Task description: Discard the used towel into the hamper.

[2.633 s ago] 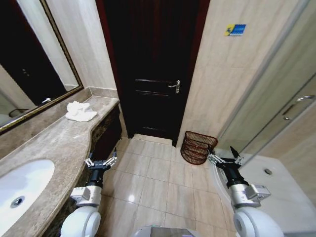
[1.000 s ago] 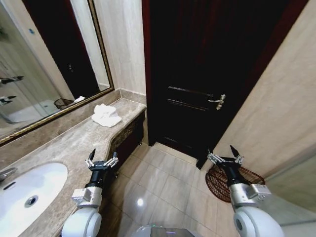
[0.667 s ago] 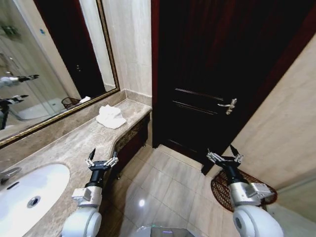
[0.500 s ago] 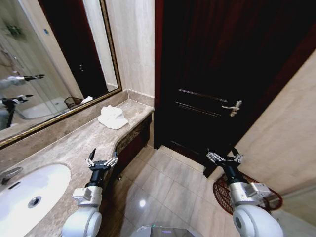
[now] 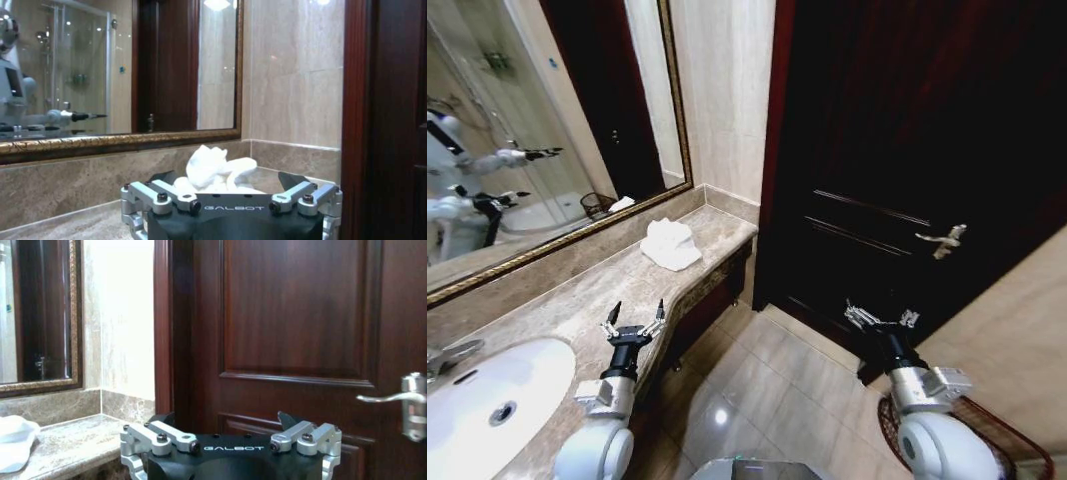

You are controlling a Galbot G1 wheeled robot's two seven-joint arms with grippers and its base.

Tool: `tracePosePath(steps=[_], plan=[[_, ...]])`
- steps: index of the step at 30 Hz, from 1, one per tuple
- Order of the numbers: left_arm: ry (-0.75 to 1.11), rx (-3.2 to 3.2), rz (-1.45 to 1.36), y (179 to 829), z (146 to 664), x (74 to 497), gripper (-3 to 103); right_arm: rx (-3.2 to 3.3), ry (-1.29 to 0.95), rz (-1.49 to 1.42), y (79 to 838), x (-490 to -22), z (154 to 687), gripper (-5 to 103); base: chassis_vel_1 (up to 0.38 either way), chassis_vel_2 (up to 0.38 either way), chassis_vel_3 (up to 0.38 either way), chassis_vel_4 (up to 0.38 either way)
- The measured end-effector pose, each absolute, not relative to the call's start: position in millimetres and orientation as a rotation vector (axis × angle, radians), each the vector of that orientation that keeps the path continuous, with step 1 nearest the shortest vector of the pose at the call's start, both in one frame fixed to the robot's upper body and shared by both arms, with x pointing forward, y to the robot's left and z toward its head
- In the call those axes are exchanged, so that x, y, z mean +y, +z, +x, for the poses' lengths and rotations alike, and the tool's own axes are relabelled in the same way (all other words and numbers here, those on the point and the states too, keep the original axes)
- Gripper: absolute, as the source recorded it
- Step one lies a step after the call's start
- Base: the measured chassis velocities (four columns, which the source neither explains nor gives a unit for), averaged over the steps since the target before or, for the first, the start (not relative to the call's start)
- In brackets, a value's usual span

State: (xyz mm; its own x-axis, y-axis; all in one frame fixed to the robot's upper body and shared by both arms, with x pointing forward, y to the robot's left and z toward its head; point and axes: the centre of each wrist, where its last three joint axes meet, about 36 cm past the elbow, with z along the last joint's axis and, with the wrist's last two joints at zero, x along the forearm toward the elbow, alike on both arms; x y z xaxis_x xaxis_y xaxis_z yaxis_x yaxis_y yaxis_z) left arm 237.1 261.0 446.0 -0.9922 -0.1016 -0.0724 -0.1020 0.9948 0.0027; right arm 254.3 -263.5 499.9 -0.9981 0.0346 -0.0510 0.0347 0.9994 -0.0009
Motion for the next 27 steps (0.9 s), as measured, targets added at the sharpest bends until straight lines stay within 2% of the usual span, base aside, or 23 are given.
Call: tracePosePath(steps=[27], plan=[[0.013, 3.07, -0.136, 448.5, 235.3, 261.4, 100, 3.095, 0.007, 0.061, 499.7, -260.2, 251.2, 100, -0.075, 0.12, 0.123, -0.075]])
